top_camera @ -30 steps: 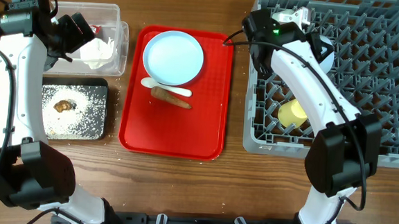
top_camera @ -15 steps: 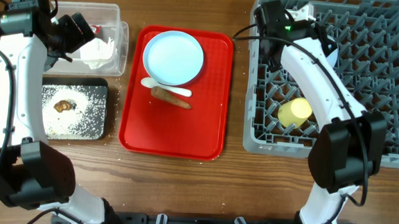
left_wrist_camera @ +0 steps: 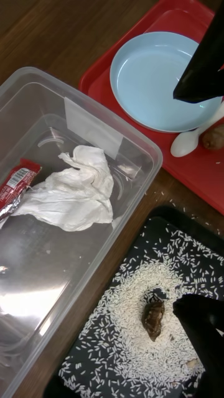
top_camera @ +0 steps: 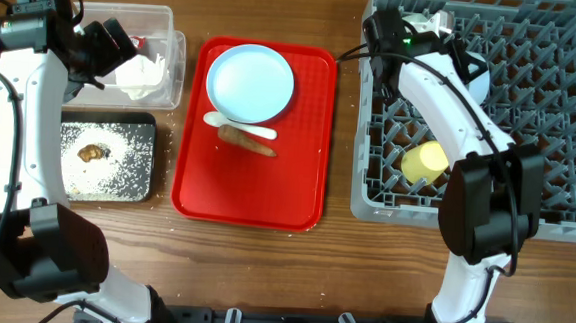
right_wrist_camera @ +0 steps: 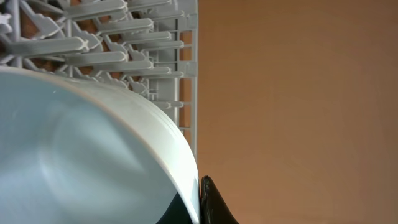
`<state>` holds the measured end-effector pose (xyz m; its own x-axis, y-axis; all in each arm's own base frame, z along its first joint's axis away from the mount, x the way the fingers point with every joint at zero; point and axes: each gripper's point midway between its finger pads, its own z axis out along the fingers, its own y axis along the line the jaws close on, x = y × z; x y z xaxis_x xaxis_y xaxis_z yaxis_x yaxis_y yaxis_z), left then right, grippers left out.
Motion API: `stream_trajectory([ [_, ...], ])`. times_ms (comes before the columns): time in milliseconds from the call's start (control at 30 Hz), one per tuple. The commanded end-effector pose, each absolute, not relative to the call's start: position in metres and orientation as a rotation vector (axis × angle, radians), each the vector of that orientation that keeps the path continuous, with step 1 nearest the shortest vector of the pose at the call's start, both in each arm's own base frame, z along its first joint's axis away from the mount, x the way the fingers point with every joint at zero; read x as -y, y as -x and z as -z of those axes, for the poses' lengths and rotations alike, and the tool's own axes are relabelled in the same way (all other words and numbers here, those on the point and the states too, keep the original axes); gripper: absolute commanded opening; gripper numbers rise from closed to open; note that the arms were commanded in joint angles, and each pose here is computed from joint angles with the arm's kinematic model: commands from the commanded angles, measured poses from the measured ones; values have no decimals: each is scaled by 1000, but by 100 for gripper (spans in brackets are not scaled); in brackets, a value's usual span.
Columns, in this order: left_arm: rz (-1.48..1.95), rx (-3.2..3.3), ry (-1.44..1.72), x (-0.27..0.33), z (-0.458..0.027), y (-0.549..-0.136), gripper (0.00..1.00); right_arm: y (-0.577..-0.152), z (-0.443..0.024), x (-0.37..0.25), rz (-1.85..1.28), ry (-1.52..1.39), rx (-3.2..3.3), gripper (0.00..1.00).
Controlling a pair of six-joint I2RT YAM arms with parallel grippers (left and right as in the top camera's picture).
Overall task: Sort waste into correct bins and load items into the dishwasher rack
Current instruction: 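Place the light-blue bowl into the dish rack and release it, then grasp the rim of the blue plate with the right gripper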
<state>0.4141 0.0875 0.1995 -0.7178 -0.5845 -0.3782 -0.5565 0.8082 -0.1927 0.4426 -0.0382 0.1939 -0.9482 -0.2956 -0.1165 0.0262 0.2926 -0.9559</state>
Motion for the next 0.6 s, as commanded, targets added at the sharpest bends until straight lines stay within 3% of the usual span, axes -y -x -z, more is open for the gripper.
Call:
stream_trajectory([
  [0, 80, -2530, 863, -90, -211, -415, 100, -444, -179, 28, 1637, 285, -2342, 4],
  [400, 80, -2529, 863, -90, -211, -415, 100, -444, -170, 16, 1639, 354, -2352, 4],
  [500, 80, -2530, 863, -90, -211, -415, 100, -443, -166, -2, 1609, 429, -2353, 22],
  [567, 80, -2529, 863, -90, -211, -415, 100, -443, -159, -21, 1568, 562, -2377, 41],
])
